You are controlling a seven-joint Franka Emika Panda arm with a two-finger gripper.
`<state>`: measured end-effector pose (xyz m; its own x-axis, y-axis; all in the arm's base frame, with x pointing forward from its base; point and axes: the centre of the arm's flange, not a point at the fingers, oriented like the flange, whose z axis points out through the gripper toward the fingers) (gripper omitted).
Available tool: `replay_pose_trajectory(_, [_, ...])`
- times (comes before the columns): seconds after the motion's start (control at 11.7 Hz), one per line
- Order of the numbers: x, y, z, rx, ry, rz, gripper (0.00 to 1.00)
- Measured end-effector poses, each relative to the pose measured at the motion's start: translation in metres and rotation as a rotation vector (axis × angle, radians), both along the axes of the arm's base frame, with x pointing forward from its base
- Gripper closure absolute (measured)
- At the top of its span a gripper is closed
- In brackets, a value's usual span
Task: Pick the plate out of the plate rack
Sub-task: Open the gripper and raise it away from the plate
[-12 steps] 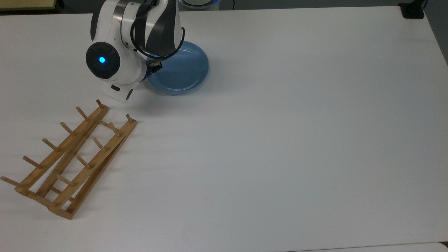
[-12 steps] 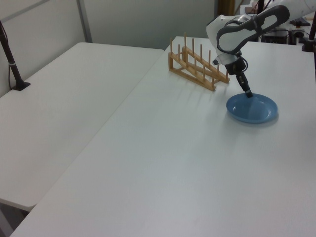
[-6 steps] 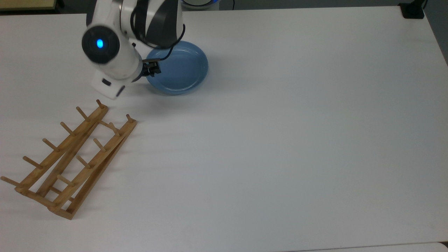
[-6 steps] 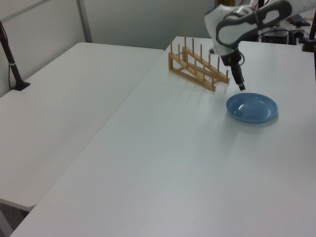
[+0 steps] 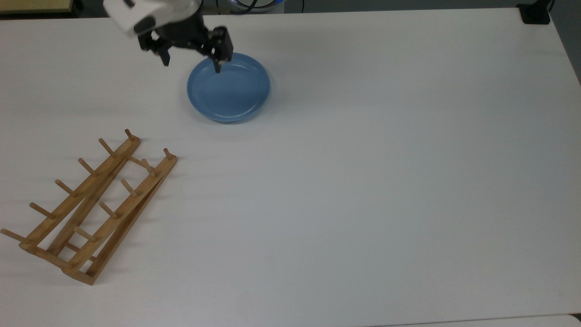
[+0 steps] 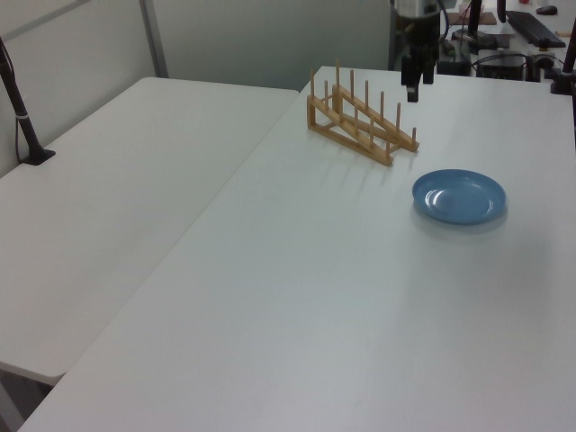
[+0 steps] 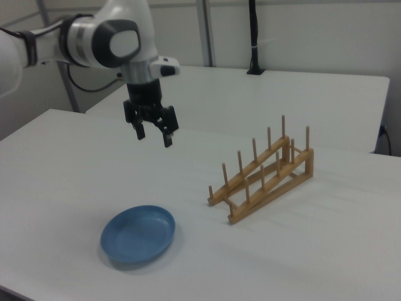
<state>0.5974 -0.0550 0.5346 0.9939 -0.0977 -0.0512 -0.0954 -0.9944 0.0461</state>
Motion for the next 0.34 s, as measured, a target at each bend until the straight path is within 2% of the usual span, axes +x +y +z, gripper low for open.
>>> replay_pose_trajectory(0.34, [-0.0135, -0.0037, 0.0180, 0.003, -0.015, -0.023, 0.00])
